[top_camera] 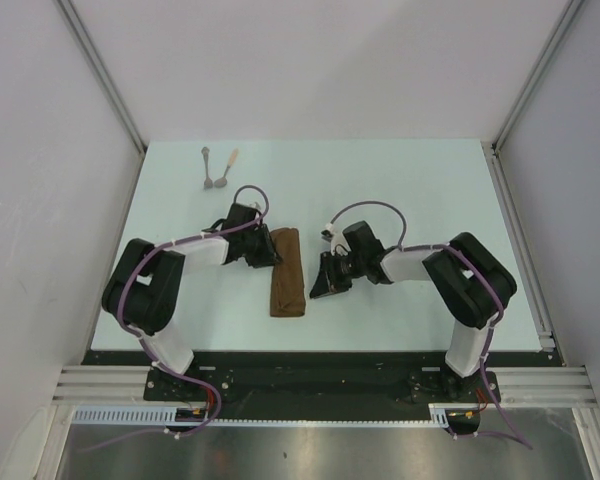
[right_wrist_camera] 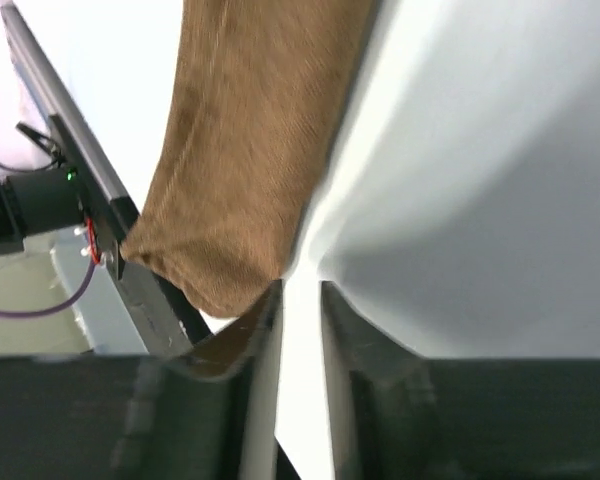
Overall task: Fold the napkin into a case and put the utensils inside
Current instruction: Stuff the top corner of the smaller-rectangle-folded napkin at the center of the board.
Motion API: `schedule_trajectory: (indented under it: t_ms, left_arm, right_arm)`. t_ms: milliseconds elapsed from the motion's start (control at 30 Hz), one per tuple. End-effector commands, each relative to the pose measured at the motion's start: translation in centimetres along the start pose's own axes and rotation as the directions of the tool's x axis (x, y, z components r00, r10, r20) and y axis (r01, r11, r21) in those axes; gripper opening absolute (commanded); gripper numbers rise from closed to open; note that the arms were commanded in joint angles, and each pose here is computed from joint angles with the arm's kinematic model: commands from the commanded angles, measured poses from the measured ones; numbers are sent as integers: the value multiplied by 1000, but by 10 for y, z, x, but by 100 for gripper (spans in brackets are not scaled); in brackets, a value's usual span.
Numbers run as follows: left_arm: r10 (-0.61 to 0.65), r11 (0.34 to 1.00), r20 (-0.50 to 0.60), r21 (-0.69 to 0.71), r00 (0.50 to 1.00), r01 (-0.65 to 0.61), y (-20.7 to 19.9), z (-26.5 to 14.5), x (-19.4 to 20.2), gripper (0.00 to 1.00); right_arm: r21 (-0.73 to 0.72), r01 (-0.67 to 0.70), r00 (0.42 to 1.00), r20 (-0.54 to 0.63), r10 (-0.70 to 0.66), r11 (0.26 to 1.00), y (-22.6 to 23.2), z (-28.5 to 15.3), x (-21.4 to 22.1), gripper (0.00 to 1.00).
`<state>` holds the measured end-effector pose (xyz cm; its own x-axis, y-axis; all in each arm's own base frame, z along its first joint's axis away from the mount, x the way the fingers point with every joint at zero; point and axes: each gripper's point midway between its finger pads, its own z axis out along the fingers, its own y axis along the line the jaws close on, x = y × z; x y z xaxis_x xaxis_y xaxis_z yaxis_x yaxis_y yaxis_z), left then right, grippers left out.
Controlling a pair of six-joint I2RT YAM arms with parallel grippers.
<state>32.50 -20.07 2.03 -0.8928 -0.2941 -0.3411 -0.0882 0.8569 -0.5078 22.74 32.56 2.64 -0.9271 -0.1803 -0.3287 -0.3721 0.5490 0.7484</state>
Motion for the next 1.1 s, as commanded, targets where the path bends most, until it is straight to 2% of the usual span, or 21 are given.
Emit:
schedule_trajectory:
  t_ms: [0,100,167,267,400,500,533,633,767,1067]
  left_arm:
    - [49,998,9,-48,999,-49,-1,-12,-17,36]
    - [77,994,5,-73,997,-76,-2,-17,-25,47]
    - [95,992,-10,-82,995,-95,-3,-21,-27,48]
    - [115,991,28,-71,993,-112,-11,-30,-41,49]
    - [156,985,92,-85,984,-148,-21,-39,-66,41]
    - [207,973,87,-125,974,-196,-23,-34,-79,34]
    - [214,967,55,-156,975,-203,-15,-25,-75,30]
    - [261,947,54,-206,964,-245,-14,-18,-79,27]
    - [320,921,49,-252,946,-299,-18,-12,-81,27]
    - [363,886,40,-325,931,-331,-17,-7,-81,29]
  right_arm:
    - [59,12,997,78,-16,998,9,-6,-36,29]
    - [67,-39,989,144,29,997,10,0,-66,31]
    - [31,-95,973,215,86,995,17,3,-94,32]
    - [-18,-158,954,257,157,987,22,14,-122,28]
    - [-64,-234,926,290,243,970,21,30,-148,22]
    - [-106,-278,909,292,297,955,17,43,-159,14]
    - [-120,-275,903,307,299,954,19,43,-165,12]
    - [-120,-295,893,319,318,948,17,49,-170,7]
    - [-115,-332,875,332,351,936,9,51,-173,4]
    - [-129,-391,853,322,411,911,-1,60,-169,1]
